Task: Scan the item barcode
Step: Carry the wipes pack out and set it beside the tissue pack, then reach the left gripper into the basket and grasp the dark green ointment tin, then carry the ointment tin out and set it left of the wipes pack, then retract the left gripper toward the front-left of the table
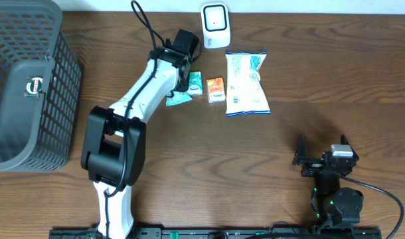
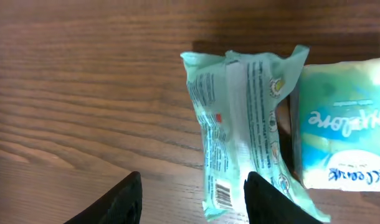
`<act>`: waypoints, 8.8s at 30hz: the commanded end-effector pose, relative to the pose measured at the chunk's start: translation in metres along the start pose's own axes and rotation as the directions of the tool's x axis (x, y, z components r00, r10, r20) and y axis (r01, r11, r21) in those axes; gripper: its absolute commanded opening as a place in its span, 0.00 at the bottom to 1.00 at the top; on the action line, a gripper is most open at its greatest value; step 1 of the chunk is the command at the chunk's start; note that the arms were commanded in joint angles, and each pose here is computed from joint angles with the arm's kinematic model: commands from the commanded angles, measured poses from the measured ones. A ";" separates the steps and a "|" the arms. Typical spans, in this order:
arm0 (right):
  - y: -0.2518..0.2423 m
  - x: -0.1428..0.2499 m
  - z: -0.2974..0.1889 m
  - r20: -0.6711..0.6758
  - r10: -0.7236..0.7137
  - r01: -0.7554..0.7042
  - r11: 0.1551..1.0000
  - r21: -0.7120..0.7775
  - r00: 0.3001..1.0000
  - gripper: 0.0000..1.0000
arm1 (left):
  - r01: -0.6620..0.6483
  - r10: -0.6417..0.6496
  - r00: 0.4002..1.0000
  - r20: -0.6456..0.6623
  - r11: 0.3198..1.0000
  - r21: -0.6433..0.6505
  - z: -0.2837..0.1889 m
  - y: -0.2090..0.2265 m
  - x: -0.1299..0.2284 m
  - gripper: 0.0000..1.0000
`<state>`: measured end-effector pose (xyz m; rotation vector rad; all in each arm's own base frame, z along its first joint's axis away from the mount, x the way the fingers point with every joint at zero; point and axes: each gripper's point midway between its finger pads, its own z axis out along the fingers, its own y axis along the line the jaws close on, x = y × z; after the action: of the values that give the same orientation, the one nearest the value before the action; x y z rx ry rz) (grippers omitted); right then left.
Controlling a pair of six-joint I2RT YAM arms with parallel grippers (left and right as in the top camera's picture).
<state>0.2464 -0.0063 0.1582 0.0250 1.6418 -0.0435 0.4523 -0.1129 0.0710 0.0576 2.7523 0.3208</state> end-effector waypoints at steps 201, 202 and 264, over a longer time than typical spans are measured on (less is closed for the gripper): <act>-0.001 0.001 0.000 0.001 -0.007 0.007 1.000 0.004 1.000 0.99 | 0.295 -0.283 0.955 -0.091 0.941 0.165 0.058 0.071 -0.008 0.77; -0.001 0.001 0.000 0.001 -0.007 0.007 1.000 0.004 1.000 0.99 | 0.295 -0.284 0.955 -0.090 0.941 0.166 0.058 0.071 -0.008 0.79; -0.001 0.001 0.000 0.001 -0.007 0.007 1.000 0.004 1.000 0.99 | 0.476 -0.503 0.862 0.061 0.845 0.243 -0.232 0.145 0.217 0.98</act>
<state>0.2464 -0.0063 0.1582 0.0250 1.6418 -0.0435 0.1675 -0.0047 0.2418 -0.5094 2.5364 -0.1305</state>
